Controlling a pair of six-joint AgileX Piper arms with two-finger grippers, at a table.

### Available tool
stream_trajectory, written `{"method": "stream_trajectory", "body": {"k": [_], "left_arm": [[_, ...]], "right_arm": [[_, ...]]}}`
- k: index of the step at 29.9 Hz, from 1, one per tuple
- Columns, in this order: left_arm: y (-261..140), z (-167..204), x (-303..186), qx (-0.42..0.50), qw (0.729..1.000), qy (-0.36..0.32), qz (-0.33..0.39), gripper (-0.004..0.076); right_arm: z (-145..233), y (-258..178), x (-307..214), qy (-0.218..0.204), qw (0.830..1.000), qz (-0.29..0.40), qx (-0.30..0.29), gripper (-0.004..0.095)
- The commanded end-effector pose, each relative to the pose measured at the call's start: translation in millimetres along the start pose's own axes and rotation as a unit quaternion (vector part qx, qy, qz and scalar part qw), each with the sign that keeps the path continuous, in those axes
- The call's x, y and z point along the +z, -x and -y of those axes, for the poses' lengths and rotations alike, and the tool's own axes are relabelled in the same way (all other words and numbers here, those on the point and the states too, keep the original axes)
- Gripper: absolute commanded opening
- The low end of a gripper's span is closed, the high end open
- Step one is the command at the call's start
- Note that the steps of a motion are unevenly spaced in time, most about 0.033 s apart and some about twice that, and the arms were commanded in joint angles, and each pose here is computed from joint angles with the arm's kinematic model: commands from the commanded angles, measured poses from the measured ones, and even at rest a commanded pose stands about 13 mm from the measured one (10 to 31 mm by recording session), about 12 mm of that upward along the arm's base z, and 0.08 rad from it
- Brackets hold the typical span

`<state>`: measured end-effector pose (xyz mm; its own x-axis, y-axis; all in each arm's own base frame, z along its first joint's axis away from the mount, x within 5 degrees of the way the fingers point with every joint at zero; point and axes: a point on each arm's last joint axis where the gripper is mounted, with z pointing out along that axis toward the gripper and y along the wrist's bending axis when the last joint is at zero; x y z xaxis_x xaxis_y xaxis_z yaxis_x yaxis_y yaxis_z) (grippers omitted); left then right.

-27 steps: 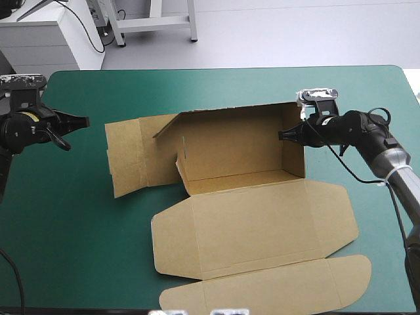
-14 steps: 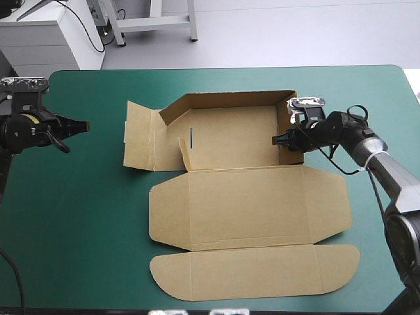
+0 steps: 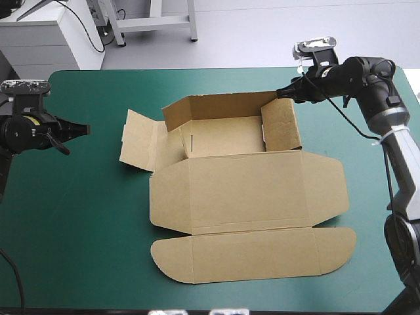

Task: Fold the box

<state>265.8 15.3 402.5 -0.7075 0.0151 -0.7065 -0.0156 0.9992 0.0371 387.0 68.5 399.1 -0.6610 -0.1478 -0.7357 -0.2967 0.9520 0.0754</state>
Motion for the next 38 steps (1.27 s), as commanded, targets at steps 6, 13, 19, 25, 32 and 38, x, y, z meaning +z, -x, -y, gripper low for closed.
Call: {"method": "stream_trajectory", "body": {"k": [6,13,19,25,32,38], "left_arm": [[8,0,-17,-0.004,0.999,0.001,0.044,-0.0006],[8,0,-17,-0.004,0.999,0.001,0.042,-0.0007],[8,0,-17,-0.004,0.999,0.001,0.041,-0.0008],[8,0,-17,0.002,0.999,0.001,0.039,-0.0008],[6,0,-17,-0.002,0.999,-0.004,0.033,-0.0008],[6,3,-17,-0.013,0.999,-0.020,0.032,-0.0008]], "right_arm": [[2,13,-23,-0.020,0.999,0.039,0.005,0.0399],[8,-1,19,-0.012,0.999,-0.032,0.019,0.0400],[14,-15,53,-0.012,0.996,-0.089,0.022,0.0400],[17,-20,71,-0.012,0.995,-0.101,0.024,0.0400],[19,-27,86,-0.011,0.993,-0.116,0.027,0.0399],[21,-35,100,-0.007,0.989,-0.143,0.031,0.0322]]}}
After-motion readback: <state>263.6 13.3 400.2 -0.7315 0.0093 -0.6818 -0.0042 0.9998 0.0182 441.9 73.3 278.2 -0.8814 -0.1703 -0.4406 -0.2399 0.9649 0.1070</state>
